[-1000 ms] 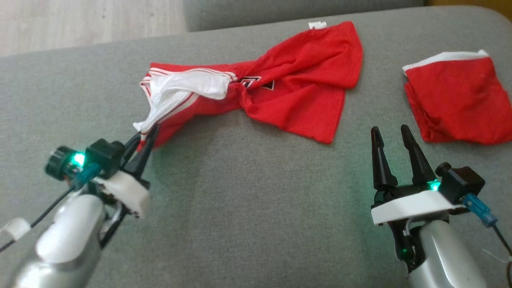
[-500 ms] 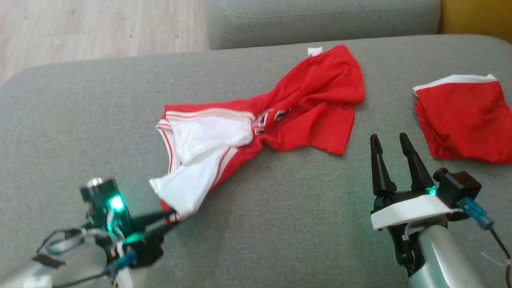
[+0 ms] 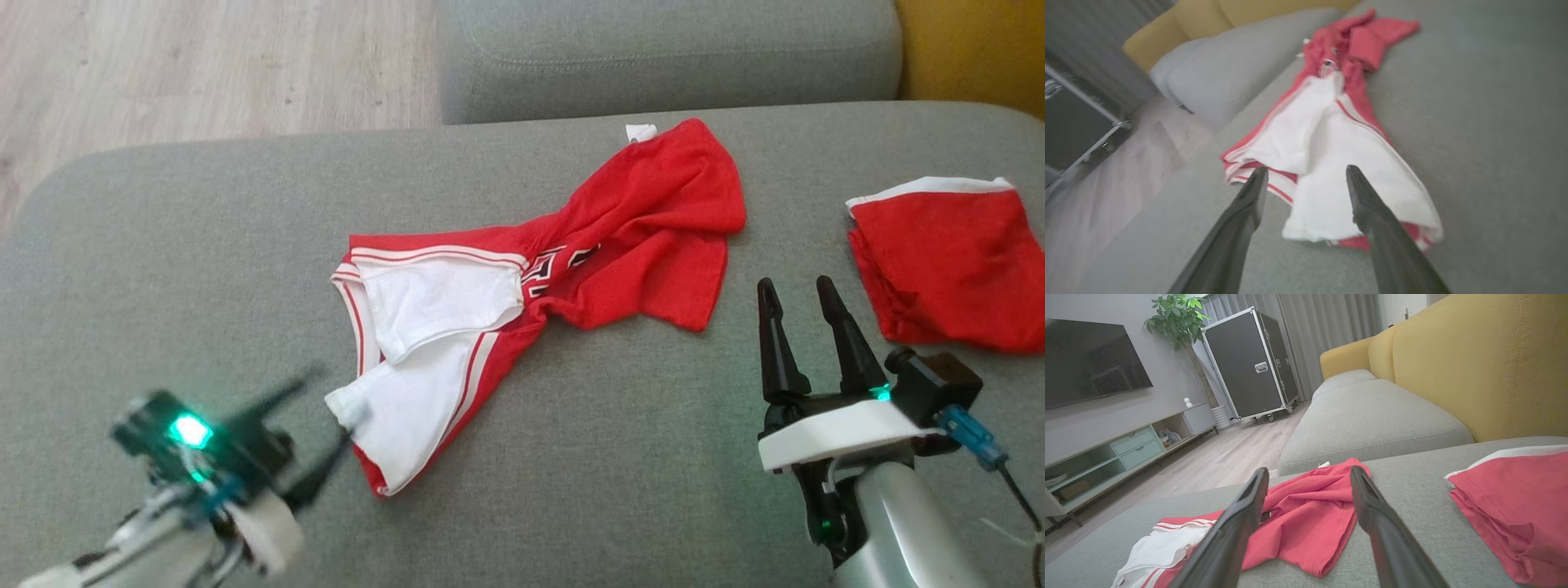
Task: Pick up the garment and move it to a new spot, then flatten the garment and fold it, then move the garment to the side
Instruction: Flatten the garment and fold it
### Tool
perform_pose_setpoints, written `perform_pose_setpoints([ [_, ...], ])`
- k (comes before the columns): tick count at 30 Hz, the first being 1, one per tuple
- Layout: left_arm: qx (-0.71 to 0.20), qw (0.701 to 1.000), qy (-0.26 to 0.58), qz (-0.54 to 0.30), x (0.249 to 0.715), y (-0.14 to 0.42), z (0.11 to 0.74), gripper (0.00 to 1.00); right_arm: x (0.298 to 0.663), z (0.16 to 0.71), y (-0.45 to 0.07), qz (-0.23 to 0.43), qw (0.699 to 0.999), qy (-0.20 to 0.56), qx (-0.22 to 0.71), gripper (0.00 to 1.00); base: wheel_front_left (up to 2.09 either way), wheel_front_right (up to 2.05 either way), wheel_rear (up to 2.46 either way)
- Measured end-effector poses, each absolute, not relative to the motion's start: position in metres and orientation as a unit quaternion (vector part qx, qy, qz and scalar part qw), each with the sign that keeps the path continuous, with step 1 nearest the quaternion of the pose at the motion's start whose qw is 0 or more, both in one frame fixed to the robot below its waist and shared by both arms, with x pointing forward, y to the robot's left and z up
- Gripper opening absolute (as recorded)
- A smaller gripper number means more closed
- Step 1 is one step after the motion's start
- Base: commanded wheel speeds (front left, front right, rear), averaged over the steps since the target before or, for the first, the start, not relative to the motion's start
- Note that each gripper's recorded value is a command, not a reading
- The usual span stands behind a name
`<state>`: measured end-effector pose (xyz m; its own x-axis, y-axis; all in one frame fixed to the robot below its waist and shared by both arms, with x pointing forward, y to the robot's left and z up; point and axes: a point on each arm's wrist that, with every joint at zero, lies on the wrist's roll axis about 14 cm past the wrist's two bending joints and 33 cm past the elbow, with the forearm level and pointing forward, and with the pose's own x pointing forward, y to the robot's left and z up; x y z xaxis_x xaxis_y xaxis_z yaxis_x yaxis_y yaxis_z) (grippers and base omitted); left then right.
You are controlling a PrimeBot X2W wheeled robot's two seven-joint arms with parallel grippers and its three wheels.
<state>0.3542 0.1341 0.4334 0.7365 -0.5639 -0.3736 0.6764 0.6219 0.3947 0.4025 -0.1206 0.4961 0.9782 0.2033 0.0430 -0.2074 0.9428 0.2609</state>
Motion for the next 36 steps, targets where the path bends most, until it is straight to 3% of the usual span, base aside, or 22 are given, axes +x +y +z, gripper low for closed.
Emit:
perform_pose_setpoints([
  [4, 0.168, 0.955, 0.067, -0.234, 0.382, 0.152, 0.47, 1.0, 0.401, 0.5, -0.121, 0.104, 0.986, -0.014, 0.131, 1.0, 0.0, 0.0, 0.0],
  [8, 0.068, 0.987, 0.003, -0.145, 0.4, 0.16, 0.515, 1.0, 0.401, 0.506, -0.124, 0.101, 0.986, -0.023, 0.129, 1.0, 0.0, 0.0, 0.0],
  [13, -0.027, 0.992, -0.083, -0.094, 0.406, 0.159, 0.566, 1.0, 0.4, 0.508, -0.128, 0.097, 0.987, -0.027, 0.129, 1.0, 0.0, 0.0, 0.0],
  [18, -0.077, 0.992, -0.054, -0.087, 0.387, 0.149, 0.535, 1.0, 0.396, 0.5, -0.133, 0.088, 0.987, -0.018, 0.13, 1.0, 0.0, 0.0, 0.0],
  [25, -0.009, 0.987, -0.011, -0.158, 0.393, 0.129, 0.499, 1.0, 0.399, 0.491, -0.139, 0.078, 0.988, -0.007, 0.132, 1.0, 0.0, 0.0, 0.0],
  [31, 0.105, 0.952, 0.084, -0.276, 0.399, 0.093, 0.443, 1.0, 0.402, 0.478, -0.142, 0.071, 0.989, 0.01, 0.132, 1.0, 0.0, 0.0, 0.0],
  [36, 0.157, 0.932, 0.107, -0.308, 0.416, 0.086, 0.426, 1.0, 0.406, 0.47, -0.149, 0.06, 0.989, 0.019, 0.132, 1.0, 0.0, 0.0, 0.0],
])
